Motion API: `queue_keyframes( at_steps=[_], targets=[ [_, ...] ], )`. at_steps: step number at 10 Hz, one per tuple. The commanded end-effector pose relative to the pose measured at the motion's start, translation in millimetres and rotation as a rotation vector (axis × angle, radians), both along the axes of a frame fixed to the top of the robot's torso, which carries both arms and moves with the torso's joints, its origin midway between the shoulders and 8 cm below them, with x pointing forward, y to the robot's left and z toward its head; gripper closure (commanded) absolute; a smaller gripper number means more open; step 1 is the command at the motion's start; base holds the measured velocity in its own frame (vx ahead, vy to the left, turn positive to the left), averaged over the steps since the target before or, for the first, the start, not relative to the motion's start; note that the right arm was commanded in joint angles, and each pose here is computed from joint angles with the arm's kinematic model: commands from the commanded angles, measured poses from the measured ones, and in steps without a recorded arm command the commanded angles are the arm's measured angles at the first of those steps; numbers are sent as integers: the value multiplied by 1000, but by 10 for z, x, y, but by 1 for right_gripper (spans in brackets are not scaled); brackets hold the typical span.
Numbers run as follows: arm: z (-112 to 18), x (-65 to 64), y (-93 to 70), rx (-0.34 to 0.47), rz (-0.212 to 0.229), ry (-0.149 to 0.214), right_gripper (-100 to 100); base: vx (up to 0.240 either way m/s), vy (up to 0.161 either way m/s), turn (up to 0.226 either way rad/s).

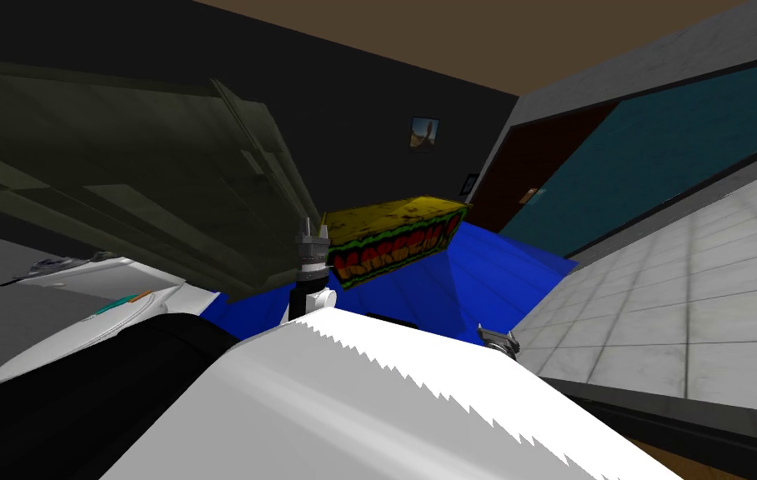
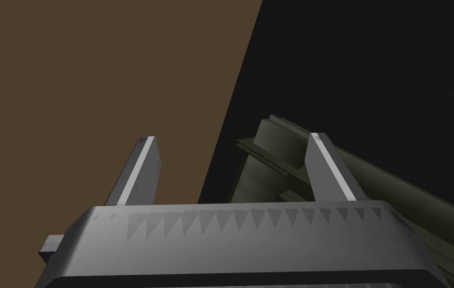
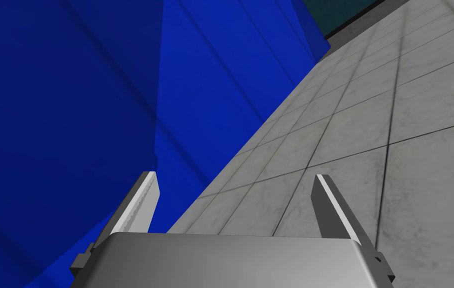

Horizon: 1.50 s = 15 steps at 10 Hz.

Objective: Push the door open

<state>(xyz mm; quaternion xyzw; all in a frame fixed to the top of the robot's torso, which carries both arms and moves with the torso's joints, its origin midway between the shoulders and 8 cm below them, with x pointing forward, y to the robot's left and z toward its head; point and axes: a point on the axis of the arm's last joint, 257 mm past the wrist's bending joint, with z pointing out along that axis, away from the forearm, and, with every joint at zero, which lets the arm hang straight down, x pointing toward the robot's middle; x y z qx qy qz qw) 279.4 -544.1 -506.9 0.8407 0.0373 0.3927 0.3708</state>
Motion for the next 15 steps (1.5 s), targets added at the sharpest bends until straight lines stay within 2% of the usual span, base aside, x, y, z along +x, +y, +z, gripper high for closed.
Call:
queue_keyframes(
  at_steps=[1, 8, 9, 11, 15],
  targets=[
    [-1, -6, -9, 3, -1, 3, -100, -2, -5, -13],
    [-1, -6, -9, 3, -1, 3, -100, 0, -1, -1],
    [33, 105, 68, -12, 41, -2, -100, -9, -38, -228],
    [66, 209, 147, -27, 81, -8, -100, -26, -43, -181],
    [162, 503, 416, -69, 207, -27, -100, -33, -73, -225]
  ],
)
